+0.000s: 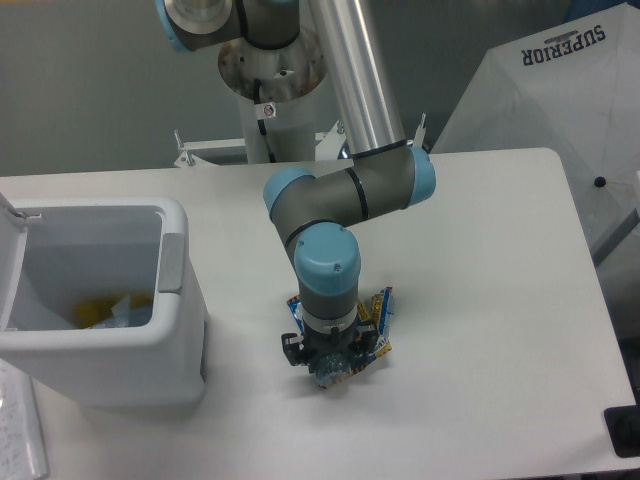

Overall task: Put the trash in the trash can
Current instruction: 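Close the gripper around the clear plastic bottle, then lift the bottle and carry it over the white trash bin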

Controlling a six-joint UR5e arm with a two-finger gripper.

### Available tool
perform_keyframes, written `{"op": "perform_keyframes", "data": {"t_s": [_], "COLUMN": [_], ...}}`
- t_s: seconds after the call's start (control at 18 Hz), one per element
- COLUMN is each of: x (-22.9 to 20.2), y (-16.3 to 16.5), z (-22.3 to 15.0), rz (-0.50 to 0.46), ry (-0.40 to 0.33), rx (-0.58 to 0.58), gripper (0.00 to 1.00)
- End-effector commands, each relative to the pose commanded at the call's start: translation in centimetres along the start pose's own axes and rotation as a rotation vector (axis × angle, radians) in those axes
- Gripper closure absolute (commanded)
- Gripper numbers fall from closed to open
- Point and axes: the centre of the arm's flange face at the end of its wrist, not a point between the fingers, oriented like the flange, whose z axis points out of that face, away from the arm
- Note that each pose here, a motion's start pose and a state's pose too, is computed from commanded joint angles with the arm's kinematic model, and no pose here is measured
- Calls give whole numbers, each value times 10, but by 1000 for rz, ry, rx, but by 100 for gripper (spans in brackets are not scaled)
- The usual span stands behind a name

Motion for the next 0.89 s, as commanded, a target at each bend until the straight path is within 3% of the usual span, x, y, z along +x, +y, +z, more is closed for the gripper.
{"op": "perform_keyframes", "data": {"t_s": [0.11,0.5,0.72,0.89], "x": [0,-1,-11,-20], "y": [1,-6,-44,-53], "z": [0,-15,-84,-121], "rz": [0,2,-8,-9], "ry": [0,-9,-33,-49], "rx": [-1,28,173,238], "gripper": [36,36,36,36]}}
